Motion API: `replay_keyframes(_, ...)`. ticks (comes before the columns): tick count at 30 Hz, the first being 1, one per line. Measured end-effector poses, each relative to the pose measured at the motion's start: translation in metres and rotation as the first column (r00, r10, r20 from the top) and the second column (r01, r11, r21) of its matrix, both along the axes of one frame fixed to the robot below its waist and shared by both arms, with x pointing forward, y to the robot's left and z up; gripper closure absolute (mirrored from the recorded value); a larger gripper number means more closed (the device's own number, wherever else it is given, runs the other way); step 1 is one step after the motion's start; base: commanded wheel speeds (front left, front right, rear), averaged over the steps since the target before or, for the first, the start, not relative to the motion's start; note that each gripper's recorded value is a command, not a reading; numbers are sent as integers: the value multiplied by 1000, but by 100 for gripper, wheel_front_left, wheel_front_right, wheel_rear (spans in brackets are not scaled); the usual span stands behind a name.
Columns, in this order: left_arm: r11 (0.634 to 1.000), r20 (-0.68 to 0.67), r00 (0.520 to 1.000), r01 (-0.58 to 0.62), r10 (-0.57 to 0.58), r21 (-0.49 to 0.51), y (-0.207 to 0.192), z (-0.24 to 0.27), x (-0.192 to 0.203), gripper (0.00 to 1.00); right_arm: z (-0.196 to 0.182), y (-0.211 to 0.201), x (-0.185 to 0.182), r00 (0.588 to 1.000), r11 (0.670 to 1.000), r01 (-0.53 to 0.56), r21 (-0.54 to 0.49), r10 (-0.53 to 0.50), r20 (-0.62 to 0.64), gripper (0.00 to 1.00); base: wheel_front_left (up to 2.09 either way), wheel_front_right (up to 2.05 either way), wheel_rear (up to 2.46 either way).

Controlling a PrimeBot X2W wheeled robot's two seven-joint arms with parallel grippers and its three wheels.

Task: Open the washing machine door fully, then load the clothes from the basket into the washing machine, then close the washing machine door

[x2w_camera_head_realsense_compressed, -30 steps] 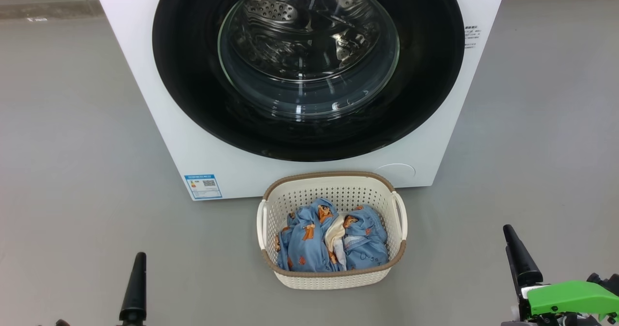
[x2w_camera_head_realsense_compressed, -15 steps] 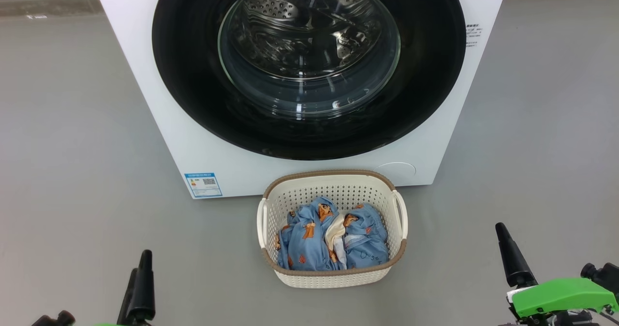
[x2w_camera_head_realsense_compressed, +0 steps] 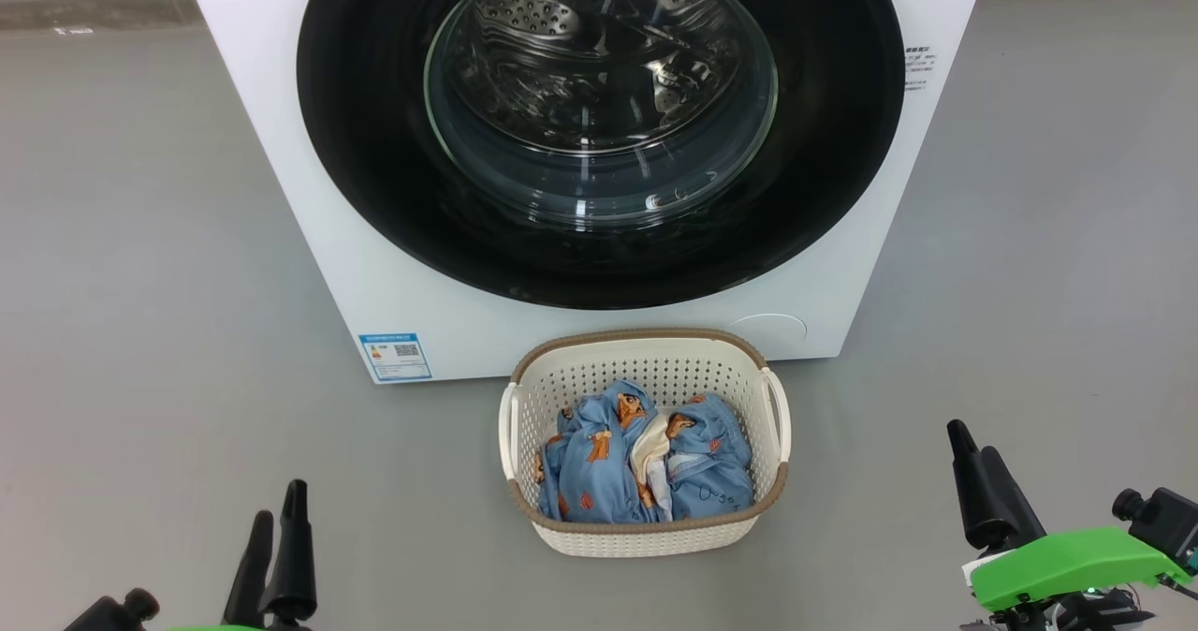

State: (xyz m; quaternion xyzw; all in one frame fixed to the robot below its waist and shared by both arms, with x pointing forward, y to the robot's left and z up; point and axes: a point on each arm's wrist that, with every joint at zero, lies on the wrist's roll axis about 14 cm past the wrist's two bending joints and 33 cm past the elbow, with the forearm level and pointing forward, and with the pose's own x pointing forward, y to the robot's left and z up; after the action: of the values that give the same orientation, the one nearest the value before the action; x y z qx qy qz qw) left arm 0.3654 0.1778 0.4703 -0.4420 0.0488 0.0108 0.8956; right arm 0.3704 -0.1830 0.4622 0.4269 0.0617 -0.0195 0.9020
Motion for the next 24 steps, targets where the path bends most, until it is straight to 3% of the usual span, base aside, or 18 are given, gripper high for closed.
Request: replay_keyframes(24, 966, 60, 996, 47, -64, 255, -8, 11, 3, 0, 9, 4, 2, 997, 966, -37, -257, 53, 54, 0, 0, 0, 0)
